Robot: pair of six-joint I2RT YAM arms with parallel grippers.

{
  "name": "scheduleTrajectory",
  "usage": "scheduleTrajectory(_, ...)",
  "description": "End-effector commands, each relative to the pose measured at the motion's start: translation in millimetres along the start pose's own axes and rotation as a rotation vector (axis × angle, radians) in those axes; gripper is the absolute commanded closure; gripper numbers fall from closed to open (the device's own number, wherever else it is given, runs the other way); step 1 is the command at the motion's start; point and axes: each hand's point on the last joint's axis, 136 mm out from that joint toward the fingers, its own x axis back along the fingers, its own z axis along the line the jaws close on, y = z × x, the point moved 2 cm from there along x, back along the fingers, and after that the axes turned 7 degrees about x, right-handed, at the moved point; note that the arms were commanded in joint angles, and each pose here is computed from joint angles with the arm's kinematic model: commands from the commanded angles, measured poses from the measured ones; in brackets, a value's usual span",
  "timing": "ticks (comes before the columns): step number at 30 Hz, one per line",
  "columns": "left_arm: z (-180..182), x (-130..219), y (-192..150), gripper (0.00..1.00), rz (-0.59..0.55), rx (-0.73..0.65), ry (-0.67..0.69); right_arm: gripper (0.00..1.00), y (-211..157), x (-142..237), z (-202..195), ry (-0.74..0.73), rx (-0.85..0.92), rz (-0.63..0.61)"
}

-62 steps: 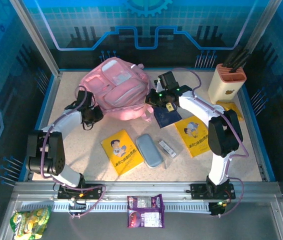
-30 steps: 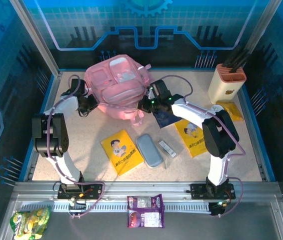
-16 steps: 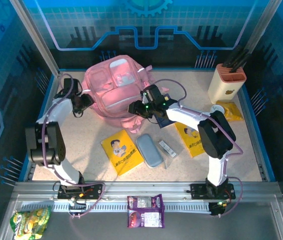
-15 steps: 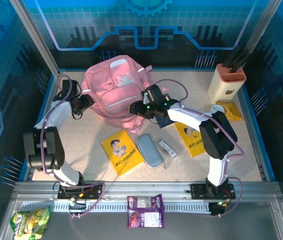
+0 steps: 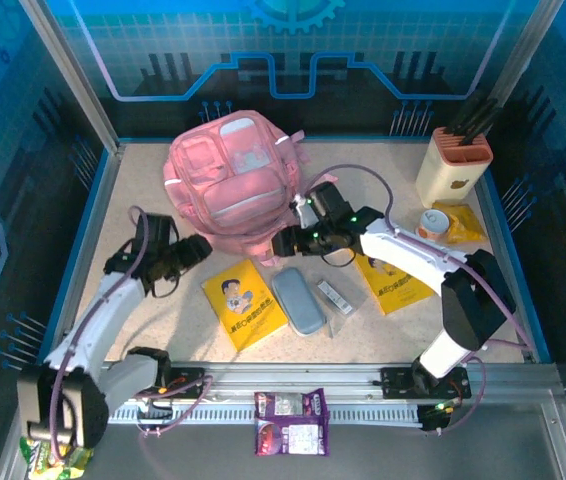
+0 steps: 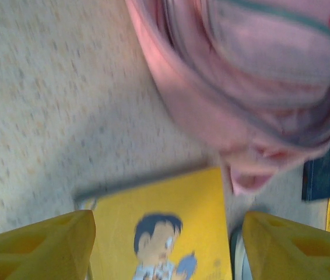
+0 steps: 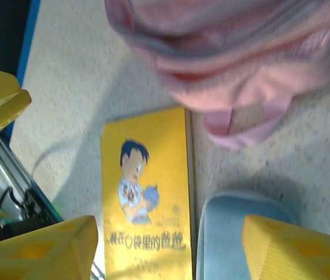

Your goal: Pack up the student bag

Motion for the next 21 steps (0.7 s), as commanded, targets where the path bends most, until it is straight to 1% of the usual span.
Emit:
scheduleTrajectory(1, 22, 4, -35, 0.31, 0.068, 0.038, 0.076, 0.38, -41, -2, 9, -0.032, 0.073, 0.122)
scheduleTrajectory(4, 29, 1, -58, 0.32, 0.109, 0.053, 0.067, 0.42, -63, -13, 24, -0.045, 0.111, 0.164)
scheduleTrajectory(7, 35, 0, -75, 0.32, 0.131, 0.055, 0.086, 0.44, -81, -24, 37, -0.077, 0.149, 0.207)
scheduleTrajectory(10, 37, -7, -88, 0.32, 0.145, 0.062, 0.072, 0.45, -96, -35, 44, -0.103, 0.164, 0.229)
scheduleTrajectory(15, 39, -21, -101, 0.32, 0.169, 0.077, 0.085, 0.44, -111, -57, 38, -0.202, 0.195, 0.287)
scheduleTrajectory(18, 35, -27, -104, 0.33, 0.162, 0.087, 0.055, 0.42, -113, -63, 33, -0.238, 0.204, 0.286)
scheduleTrajectory(21, 41, -28, -104, 0.33, 0.157, 0.083, 0.085, 0.4, -120, -71, 26, -0.257, 0.202, 0.317)
